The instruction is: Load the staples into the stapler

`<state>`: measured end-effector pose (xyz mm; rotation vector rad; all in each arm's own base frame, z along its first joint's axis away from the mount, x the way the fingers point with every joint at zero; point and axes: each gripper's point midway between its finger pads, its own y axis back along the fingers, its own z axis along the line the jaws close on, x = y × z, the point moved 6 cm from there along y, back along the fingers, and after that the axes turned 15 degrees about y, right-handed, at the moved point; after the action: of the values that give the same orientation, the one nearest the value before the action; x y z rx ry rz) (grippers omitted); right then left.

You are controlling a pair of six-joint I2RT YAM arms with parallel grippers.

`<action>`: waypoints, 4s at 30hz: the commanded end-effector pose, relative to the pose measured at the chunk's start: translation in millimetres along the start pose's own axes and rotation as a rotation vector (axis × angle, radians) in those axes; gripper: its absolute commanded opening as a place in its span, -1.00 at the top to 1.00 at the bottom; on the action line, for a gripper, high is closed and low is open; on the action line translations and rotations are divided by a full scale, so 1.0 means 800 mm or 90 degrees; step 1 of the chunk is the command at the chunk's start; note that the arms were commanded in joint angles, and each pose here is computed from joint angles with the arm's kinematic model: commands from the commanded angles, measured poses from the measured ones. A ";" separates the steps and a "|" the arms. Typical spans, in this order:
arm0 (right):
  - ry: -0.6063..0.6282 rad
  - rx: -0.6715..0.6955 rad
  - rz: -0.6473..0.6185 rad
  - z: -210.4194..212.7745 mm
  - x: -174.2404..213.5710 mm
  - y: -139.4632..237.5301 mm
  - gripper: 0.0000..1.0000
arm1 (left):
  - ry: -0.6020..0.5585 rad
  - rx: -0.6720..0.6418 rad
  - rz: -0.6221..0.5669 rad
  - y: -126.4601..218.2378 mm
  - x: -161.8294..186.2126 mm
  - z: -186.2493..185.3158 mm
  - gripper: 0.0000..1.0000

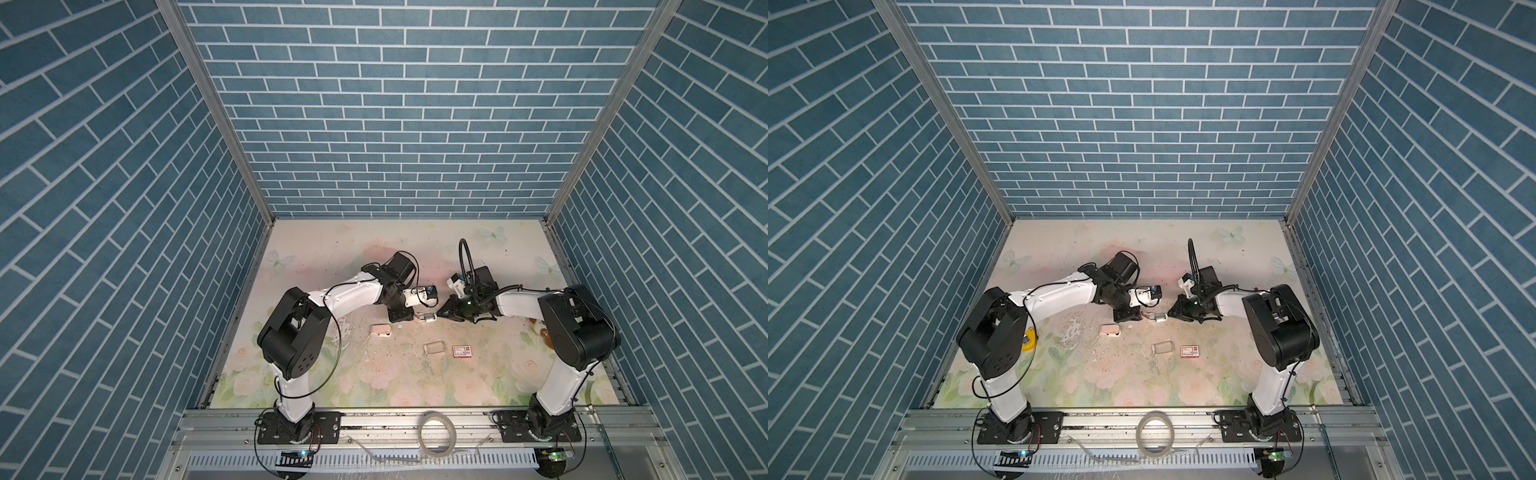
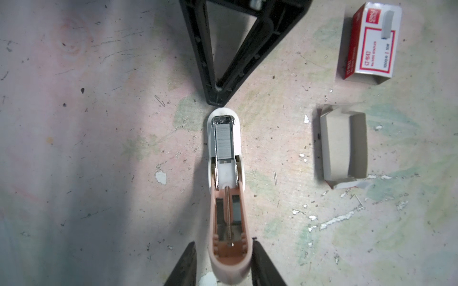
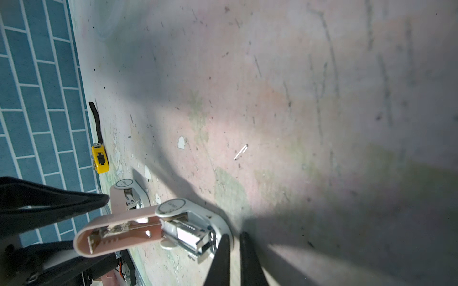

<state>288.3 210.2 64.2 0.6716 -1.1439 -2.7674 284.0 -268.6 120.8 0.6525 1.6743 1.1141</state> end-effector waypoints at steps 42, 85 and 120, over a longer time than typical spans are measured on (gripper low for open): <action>0.008 0.020 0.018 -0.005 0.022 0.002 0.77 | -0.056 0.011 0.035 -0.007 -0.033 -0.015 0.77; -0.008 0.019 0.016 -0.014 0.031 0.002 0.76 | -0.077 0.025 0.071 -0.049 -0.050 -0.021 0.88; -0.073 0.186 -0.106 -0.034 0.035 0.106 0.77 | -0.114 0.021 0.175 -0.091 -0.043 -0.026 0.93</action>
<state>278.5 135.5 100.0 0.7244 -1.5112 -2.8857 292.8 -350.1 102.3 0.8524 1.5174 1.0909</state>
